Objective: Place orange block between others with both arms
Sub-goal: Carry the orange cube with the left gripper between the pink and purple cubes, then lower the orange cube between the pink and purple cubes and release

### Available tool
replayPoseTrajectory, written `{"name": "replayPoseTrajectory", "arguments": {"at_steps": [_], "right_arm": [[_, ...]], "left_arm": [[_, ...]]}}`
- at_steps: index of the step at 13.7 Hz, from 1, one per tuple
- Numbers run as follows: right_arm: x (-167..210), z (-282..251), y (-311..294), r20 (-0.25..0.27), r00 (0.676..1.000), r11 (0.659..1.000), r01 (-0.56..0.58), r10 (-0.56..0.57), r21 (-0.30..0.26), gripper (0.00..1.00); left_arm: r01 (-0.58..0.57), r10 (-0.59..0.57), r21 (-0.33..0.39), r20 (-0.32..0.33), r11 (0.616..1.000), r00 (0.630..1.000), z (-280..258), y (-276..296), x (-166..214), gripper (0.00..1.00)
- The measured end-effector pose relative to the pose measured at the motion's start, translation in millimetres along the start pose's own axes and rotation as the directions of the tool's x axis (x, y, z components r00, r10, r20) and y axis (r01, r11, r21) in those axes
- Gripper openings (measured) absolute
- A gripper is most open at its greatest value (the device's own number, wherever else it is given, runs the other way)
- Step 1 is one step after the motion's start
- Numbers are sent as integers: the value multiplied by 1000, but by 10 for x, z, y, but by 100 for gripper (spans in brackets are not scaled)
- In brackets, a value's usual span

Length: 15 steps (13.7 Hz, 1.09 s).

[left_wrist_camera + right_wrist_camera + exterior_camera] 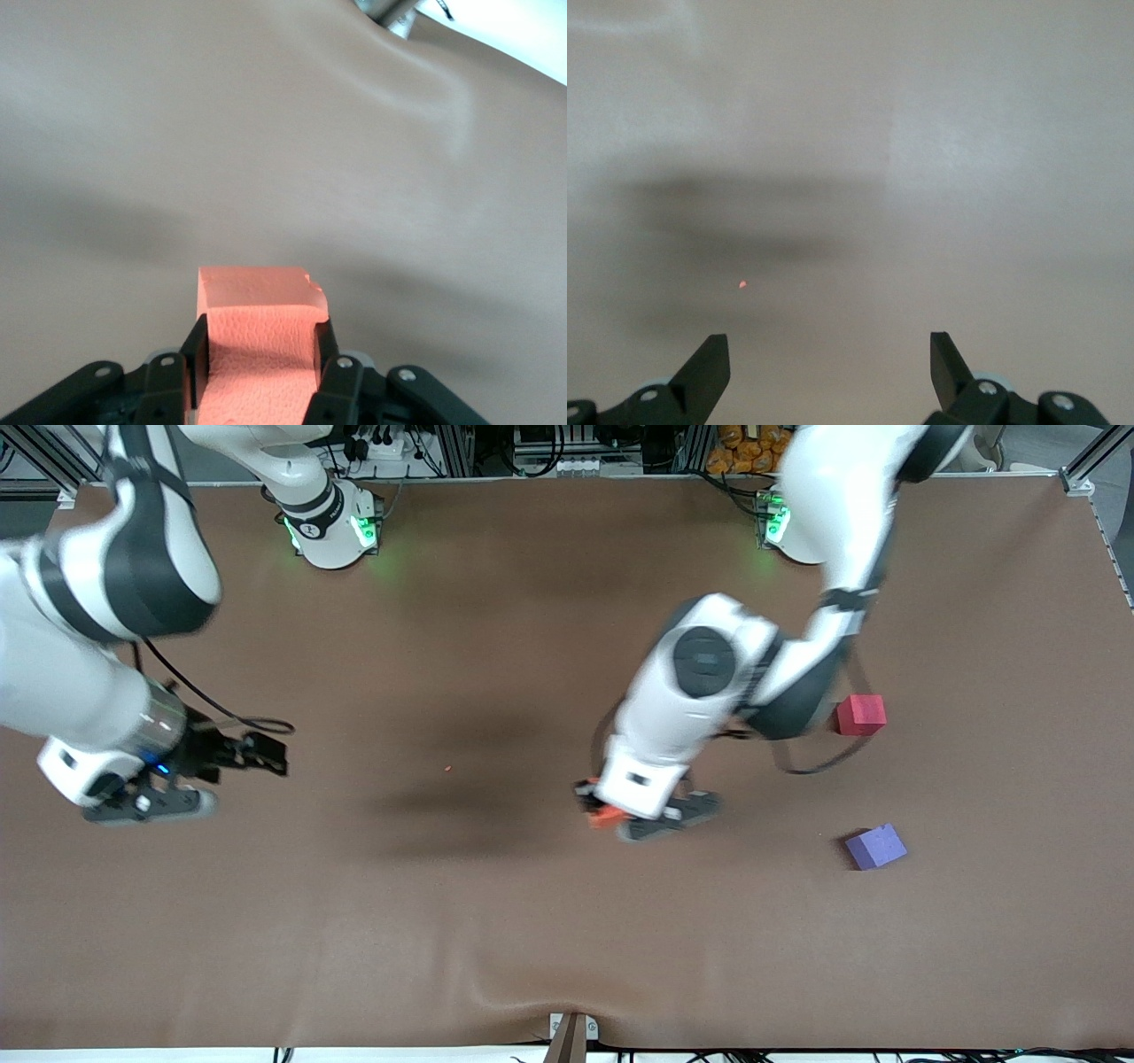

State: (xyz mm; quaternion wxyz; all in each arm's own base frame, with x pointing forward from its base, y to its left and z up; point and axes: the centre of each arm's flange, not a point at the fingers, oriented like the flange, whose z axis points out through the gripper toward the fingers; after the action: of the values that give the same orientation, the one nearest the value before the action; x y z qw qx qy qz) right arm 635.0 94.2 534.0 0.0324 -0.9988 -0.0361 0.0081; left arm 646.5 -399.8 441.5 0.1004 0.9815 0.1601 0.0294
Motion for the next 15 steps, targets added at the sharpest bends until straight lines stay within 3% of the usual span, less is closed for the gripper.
{"name": "replayPoseTrajectory", "arguments": {"at_steps": [6, 10, 12, 15], "right_arm": [[-522, -548, 628, 135, 987, 995, -75, 82, -58, 100], [-893, -1222, 774, 59, 993, 993, -102, 106, -63, 100], [-1097, -1462, 824, 26, 996, 995, -80, 81, -60, 100], [-1166, -1494, 897, 24, 998, 996, -62, 63, -59, 100]], "left_arm": [[-159, 142, 126, 138, 979, 980, -411, -1520, 690, 48], [-220, 188, 148, 206, 964, 960, -330, -2644, 872, 48], [-265, 237, 137, 193, 954, 952, -154, -3078, 861, 48], [-345, 323, 115, 172, 932, 931, 178, -3946, 889, 48]]}}
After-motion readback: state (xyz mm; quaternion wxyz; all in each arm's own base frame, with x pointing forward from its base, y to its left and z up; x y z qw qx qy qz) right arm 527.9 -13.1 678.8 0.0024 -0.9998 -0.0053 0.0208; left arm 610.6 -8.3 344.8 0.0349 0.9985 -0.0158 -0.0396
